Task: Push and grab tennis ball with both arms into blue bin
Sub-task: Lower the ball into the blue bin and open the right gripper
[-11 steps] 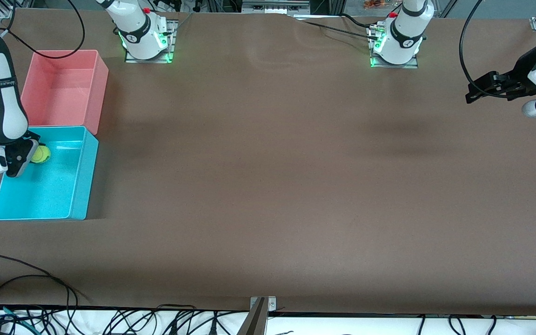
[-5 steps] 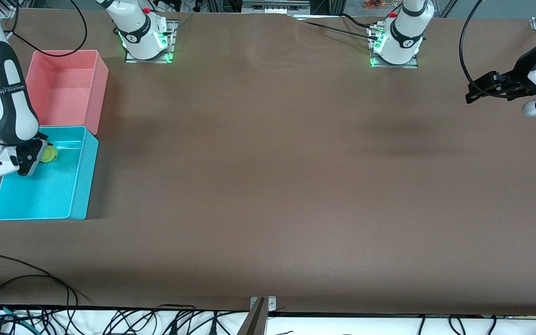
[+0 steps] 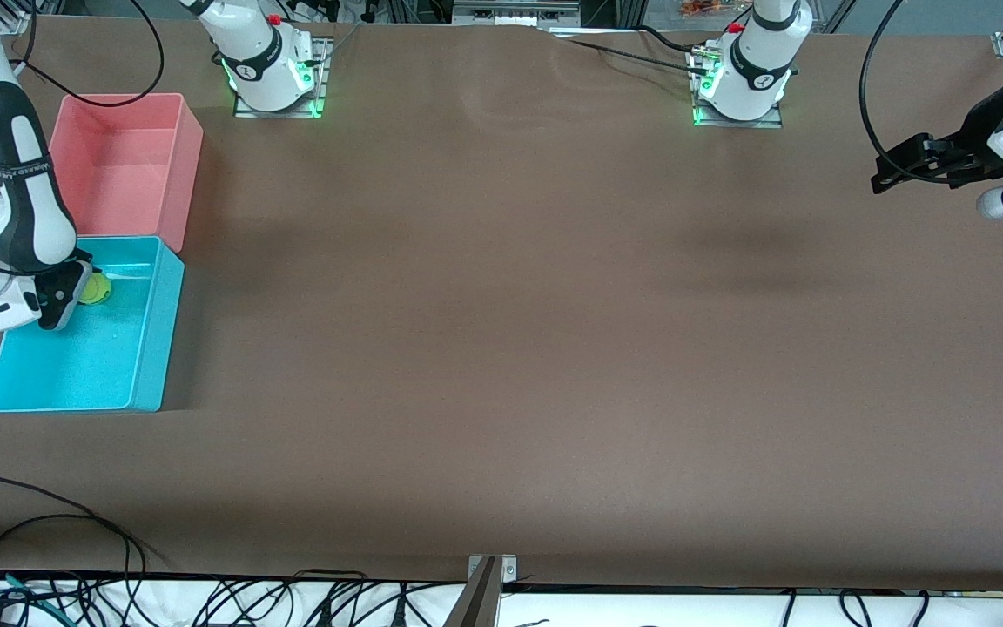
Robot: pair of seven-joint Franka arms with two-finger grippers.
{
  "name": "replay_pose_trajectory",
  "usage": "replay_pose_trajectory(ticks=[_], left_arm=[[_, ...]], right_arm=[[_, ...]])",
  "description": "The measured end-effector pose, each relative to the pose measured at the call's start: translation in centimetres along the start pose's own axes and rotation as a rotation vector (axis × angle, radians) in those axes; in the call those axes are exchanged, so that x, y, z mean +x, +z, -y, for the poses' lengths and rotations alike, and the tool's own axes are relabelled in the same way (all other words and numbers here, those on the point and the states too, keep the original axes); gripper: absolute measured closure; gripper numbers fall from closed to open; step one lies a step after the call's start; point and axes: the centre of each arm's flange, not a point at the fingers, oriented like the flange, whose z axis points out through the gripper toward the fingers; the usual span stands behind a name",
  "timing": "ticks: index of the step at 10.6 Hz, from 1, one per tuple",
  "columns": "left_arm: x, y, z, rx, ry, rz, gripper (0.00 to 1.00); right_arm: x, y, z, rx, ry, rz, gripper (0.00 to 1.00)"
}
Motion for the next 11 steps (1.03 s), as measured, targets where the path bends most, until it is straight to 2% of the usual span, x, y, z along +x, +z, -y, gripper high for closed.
replay_pose_trajectory(ticks=[5, 8, 9, 11], left_arm=[[0.0, 0.0, 0.0, 0.0, 0.0, 0.0, 0.0], [0.0, 0.0, 0.1, 0.0, -0.001, 0.001, 0.0], [0.2, 0.2, 0.3, 0.0, -0.005, 0.004, 0.0], [0.8, 0.6, 1.1, -0.002, -0.023, 0.012, 0.0]], right_arm=[[-0.6, 1.1, -0.2, 0.0, 0.008, 0.002, 0.33], [-0.6, 1.2, -0.2, -0.002, 0.008, 0.002, 0.22], [-0.6, 1.2, -0.2, -0.002, 0.008, 0.002, 0.12], [-0.6, 1.2, -0.2, -0.002, 0.008, 0.001, 0.1]])
